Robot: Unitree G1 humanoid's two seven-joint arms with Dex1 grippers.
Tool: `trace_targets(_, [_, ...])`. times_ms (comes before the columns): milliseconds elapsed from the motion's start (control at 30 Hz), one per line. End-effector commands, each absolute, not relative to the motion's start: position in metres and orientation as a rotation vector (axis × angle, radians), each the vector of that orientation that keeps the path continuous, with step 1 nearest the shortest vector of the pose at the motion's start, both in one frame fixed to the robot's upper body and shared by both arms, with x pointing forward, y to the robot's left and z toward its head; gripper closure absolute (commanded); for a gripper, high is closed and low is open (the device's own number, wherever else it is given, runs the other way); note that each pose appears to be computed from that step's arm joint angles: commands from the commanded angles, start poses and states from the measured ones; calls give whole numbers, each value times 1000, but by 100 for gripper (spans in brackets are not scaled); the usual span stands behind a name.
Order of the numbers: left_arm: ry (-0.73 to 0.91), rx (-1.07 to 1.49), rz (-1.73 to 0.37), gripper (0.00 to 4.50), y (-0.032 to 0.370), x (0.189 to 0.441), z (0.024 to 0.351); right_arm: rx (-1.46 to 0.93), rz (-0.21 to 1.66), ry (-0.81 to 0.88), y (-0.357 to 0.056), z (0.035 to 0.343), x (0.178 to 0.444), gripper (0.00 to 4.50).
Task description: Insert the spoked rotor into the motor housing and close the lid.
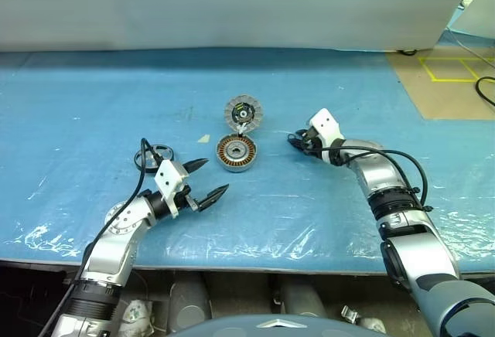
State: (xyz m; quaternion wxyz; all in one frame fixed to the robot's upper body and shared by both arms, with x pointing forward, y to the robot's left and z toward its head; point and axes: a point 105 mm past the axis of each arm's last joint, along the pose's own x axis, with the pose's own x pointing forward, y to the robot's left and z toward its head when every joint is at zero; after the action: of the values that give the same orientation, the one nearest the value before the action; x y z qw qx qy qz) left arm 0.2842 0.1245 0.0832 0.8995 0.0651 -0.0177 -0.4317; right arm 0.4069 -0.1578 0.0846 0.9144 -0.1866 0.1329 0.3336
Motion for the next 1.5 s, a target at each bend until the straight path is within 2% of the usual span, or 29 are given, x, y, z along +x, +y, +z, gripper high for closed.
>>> trace_targets(33, [-66,158,-910,0,123,282,90,-379,683,241,-156,94,411,282])
trace_targets(267, [-66,160,-912,0,123,282,91,-375,698,274,-155,86,408,282])
trace_targets(433, [-65,163,-910,0,124,282,91,-361,711,273,-152,86,406,385])
trace_targets(600, [-71,167,-900,0,128,279,93,-353,711,248,-149,93,408,385])
trace_targets(700, [-106,140,-880,0,133,280,101,-318,788,178,-137,110,404,385])
trace_targets(833, [-113,156,-870,0,136,281,103,-203,987,112,-116,135,383,385])
trace_targets(933, [-101,171,-876,0,137,281,101,-143,1149,131,-104,144,360,385])
trace_targets(1067, [-97,172,-878,0,138,281,101,-145,1270,146,-88,152,339,385])
trace_targets(1267, [-92,178,-879,0,138,282,101,-231,1291,118,-52,145,334,385])
trace_targets(1500, [-85,187,-874,0,140,281,100,-309,1199,138,-32,131,354,385])
